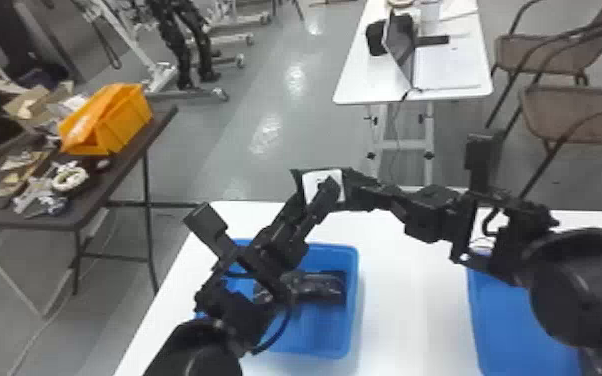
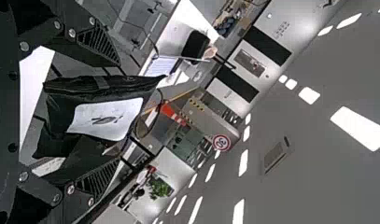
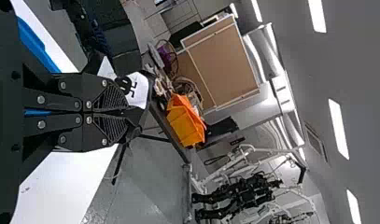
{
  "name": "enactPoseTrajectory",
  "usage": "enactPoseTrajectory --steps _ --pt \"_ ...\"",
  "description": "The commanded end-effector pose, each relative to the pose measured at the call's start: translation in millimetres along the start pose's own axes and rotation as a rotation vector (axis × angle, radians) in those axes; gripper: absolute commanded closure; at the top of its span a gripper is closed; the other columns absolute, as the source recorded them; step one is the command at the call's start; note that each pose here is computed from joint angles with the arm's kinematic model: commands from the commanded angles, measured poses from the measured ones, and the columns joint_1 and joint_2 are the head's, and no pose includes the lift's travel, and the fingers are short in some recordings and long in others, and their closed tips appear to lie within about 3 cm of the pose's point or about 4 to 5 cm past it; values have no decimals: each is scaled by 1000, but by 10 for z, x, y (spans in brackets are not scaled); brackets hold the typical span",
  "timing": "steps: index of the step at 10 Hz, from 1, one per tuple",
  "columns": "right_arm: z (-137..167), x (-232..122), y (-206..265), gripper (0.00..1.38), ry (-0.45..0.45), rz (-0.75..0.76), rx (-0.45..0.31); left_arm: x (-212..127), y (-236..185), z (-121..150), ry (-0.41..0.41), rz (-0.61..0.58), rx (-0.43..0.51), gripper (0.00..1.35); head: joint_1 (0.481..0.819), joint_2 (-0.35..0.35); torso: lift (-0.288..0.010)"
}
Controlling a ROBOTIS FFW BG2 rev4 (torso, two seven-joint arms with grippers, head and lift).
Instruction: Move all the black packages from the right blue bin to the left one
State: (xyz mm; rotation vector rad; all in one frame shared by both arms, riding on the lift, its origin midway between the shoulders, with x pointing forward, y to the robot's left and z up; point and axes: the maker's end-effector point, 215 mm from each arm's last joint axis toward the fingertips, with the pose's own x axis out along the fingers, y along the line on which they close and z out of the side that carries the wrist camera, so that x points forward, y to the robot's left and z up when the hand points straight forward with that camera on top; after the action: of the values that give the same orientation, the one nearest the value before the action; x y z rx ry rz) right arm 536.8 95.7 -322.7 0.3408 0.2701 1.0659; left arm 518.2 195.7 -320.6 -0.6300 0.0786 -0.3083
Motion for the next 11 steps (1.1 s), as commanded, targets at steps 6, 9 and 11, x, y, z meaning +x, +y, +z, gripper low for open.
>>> enactPoseTrajectory --steps 6,9,11 --pt "-62 -13 -34 1081 -7 -4 24 -197 149 282 -137 132 8 1220 695 328 -39" --pt "9 -3 -75 941 -22 -7 9 -203 113 409 -178 126 26 1220 692 328 -39" --pt "34 -147 -243 -2 -40 -57 -8 -346 319 494 -199 185 105 1220 686 331 -39"
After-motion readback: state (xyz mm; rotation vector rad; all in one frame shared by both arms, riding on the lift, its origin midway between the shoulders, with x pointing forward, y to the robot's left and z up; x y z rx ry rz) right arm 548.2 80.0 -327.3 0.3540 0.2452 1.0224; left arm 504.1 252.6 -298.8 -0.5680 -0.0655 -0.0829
